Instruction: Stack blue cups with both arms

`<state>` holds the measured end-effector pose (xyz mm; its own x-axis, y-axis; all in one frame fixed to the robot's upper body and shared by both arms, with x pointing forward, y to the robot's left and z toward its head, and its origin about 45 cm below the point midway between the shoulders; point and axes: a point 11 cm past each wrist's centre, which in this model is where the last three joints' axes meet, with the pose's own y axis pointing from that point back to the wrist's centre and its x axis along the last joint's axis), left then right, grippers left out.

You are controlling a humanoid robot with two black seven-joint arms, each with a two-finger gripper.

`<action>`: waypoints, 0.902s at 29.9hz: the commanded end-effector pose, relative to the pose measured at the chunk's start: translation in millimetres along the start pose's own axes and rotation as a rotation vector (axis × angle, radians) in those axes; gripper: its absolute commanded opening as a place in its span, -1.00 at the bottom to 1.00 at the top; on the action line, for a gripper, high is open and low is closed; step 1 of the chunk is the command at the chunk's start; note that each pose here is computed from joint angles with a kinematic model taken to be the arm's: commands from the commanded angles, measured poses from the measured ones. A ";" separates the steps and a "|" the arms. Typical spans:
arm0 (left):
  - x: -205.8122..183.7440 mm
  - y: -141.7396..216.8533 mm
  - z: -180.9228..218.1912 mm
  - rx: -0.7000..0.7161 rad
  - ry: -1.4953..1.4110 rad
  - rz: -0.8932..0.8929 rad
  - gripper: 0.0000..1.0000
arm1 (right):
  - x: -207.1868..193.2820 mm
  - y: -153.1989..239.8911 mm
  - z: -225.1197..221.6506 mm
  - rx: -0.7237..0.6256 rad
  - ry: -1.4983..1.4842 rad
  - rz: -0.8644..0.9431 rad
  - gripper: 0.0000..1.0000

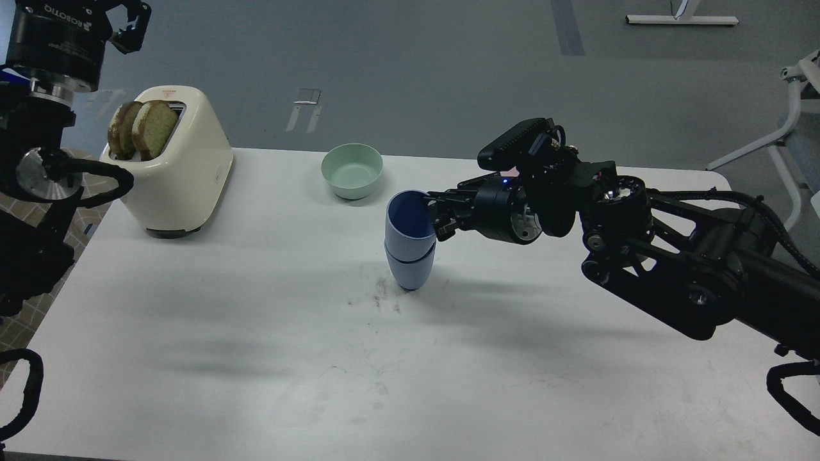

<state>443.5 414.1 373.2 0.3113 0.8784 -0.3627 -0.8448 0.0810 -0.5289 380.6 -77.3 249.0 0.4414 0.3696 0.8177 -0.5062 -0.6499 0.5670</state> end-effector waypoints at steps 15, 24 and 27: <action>0.0 0.5 -0.9 0.001 0.001 0.001 0.95 | -6.0 -3.2 0.5 -0.001 -0.021 -0.006 0.98; -0.7 -0.1 -0.7 -0.001 0.004 -0.001 0.95 | 6.2 1.6 3.9 0.001 -0.059 0.039 1.00; -0.3 0.4 -1.1 0.000 0.004 0.000 0.95 | 36.3 15.1 18.5 -0.022 -0.112 0.139 1.00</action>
<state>443.5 413.4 372.3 0.3124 0.8768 -0.3655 -0.8450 0.0807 -0.5287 388.9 -79.4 260.8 0.4610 0.2837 0.8408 -0.5347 -0.6674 0.5183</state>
